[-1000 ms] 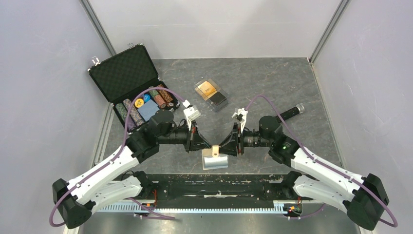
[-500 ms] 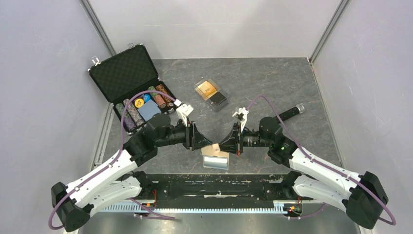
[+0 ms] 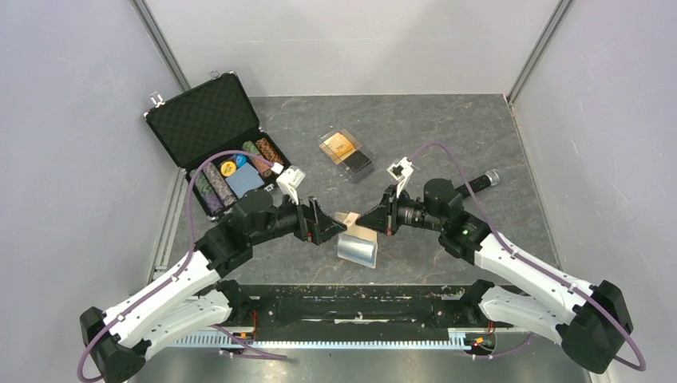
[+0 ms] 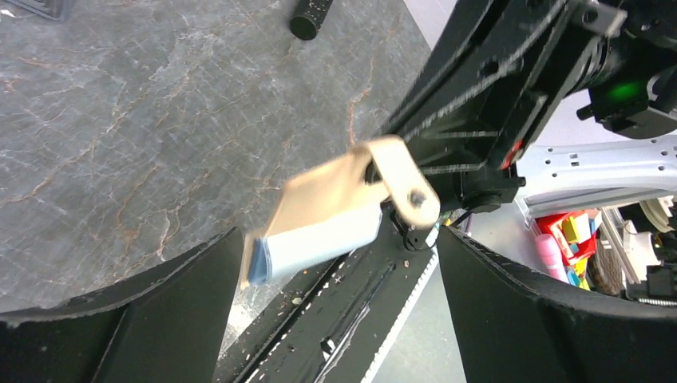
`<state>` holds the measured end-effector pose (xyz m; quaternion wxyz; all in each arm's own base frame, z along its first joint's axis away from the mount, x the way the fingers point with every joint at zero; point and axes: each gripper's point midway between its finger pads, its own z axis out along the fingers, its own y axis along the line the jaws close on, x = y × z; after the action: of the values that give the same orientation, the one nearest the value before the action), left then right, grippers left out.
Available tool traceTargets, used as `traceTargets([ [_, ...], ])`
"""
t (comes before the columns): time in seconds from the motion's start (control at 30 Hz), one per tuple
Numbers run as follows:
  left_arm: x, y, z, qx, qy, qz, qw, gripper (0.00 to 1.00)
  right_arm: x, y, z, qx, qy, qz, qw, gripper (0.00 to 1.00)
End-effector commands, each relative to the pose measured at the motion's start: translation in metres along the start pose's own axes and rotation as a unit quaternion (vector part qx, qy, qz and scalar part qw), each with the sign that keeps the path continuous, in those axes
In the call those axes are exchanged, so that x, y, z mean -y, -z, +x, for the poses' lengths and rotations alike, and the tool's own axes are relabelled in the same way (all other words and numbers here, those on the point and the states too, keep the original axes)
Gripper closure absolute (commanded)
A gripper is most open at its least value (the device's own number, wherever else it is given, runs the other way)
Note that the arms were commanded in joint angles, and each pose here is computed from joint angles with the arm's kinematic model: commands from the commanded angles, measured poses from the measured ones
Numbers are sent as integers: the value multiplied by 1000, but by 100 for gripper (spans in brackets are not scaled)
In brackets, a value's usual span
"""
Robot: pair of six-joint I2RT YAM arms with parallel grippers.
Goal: Put the credit cards into the card holder
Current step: Open the card holder at the center of the board.
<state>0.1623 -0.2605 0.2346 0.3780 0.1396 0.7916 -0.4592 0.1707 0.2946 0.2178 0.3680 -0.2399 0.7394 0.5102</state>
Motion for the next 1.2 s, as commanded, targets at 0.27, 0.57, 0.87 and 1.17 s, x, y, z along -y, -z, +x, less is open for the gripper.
traceTargets([
  [0.27,-10,-3,9,37,68,21,997,5,10,10,-66,84,-102,40,990,100],
  [0.57,-8,-13,3,36,59,37,997,10,1,10,-65,73,-110,20,991,100],
  [0.87,5,-23,12,-12,61,72,995,24,5,7,-68,73,-118,20,990,100],
  [1.17,29,-22,4,-10,66,134,989,40,10,2,-64,67,-125,20,990,100],
])
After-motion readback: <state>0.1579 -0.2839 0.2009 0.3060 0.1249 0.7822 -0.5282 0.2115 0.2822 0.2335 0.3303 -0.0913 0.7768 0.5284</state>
